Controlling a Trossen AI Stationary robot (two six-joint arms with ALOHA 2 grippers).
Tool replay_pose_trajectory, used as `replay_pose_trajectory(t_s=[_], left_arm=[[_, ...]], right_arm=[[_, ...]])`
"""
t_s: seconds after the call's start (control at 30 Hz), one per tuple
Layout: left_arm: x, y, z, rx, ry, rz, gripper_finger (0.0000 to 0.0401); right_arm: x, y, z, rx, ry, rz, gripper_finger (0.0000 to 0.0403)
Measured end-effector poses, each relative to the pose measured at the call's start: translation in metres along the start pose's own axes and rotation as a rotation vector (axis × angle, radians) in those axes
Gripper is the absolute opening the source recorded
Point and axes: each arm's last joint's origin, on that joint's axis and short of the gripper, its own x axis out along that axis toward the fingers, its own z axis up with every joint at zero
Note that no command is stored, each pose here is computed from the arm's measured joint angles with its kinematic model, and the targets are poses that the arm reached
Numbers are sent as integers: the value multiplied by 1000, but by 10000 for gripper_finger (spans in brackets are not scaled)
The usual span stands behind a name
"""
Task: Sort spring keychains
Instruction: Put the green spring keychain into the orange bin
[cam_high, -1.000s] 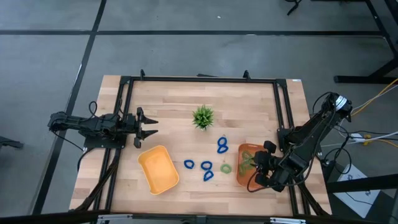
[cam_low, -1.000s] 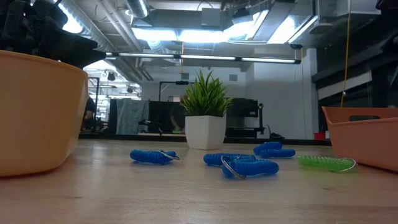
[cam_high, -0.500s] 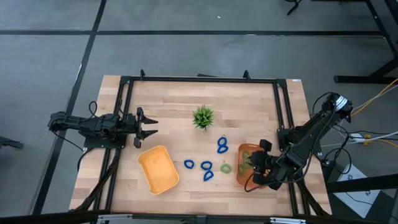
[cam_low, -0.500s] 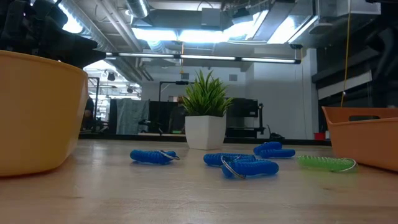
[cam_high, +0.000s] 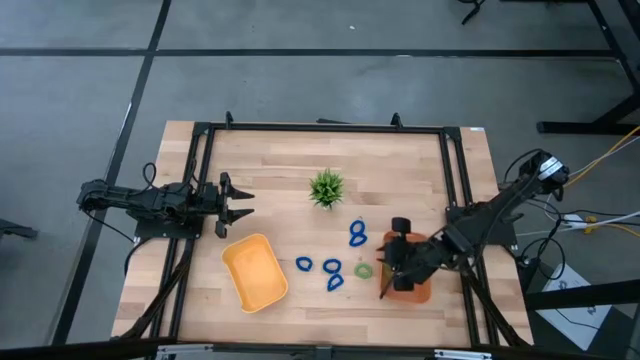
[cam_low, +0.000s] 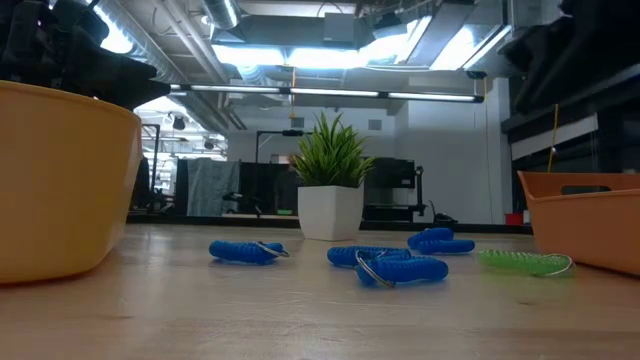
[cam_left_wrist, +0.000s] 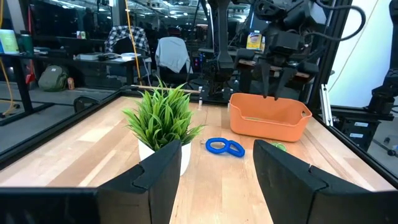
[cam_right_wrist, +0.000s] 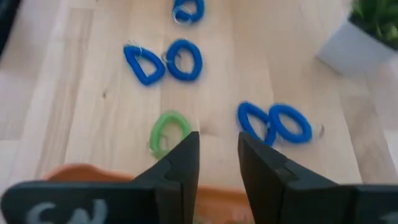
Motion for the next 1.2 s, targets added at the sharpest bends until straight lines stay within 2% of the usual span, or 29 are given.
replay_pose_trajectory(t_s=[0.33,0.7,1.2], left_arm=[[0,0,0,0,0,0,196],[0,0,0,0,0,0,196],[0,0,0,0,0,0,196]], right_arm=[[13,-18,21,-117,-64,94,110],[36,-33,34,-172,-110,189,110],[66,-25,42,-202,-33,264,110]])
